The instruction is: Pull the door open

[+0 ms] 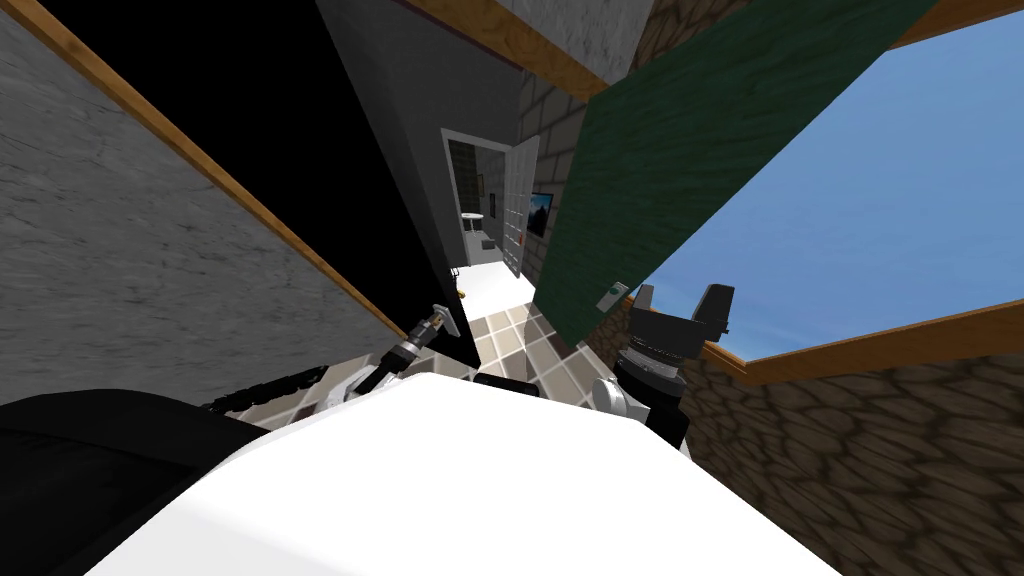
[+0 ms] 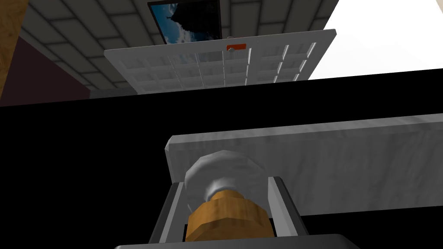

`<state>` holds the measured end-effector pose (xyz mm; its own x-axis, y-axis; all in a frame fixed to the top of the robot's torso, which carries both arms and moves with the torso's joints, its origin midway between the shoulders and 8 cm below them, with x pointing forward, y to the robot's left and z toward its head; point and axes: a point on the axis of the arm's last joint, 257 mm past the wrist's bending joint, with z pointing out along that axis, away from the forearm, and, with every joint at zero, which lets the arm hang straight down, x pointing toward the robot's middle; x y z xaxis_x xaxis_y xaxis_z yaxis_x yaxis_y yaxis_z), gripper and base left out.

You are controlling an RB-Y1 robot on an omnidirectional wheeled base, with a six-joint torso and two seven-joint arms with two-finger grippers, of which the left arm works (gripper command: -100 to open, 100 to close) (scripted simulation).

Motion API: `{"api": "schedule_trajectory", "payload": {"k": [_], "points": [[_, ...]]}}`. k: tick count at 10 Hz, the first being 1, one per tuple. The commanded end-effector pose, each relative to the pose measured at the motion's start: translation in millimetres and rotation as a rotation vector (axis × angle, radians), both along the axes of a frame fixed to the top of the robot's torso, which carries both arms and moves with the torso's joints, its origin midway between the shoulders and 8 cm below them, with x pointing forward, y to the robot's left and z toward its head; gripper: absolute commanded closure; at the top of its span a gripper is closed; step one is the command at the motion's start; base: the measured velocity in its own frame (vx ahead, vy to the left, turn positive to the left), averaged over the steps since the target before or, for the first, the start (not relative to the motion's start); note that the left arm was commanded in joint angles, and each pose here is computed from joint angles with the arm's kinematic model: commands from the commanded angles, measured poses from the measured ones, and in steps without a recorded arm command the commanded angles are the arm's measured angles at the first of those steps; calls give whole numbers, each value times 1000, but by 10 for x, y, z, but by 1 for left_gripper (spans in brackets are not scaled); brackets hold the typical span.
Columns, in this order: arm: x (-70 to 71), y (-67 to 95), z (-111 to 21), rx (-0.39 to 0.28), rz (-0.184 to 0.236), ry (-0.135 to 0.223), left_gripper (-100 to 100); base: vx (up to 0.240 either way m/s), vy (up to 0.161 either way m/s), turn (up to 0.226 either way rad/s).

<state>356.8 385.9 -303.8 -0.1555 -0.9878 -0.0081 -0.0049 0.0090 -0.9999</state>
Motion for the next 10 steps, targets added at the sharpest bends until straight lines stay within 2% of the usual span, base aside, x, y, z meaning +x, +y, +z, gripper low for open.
{"api": "schedule_trajectory", "payload": {"k": [1,2,3,4,6,7,10], "points": [[-126,32,-9,3,-23,0,100,-34,19,19],[-129,20,12,1,-27,-9,100,-24,12,16],[-226,27,15,2,-49,-9,100,-17,9,22],[-228,16,35,1,-54,-16,100,-19,14,32],[-421,30,36,0,-96,-11,100,-26,26,17],[-426,11,69,-2,-104,-23,100,-22,26,22],[-669,20,80,-7,-158,-14,100,-19,33,31]]}}
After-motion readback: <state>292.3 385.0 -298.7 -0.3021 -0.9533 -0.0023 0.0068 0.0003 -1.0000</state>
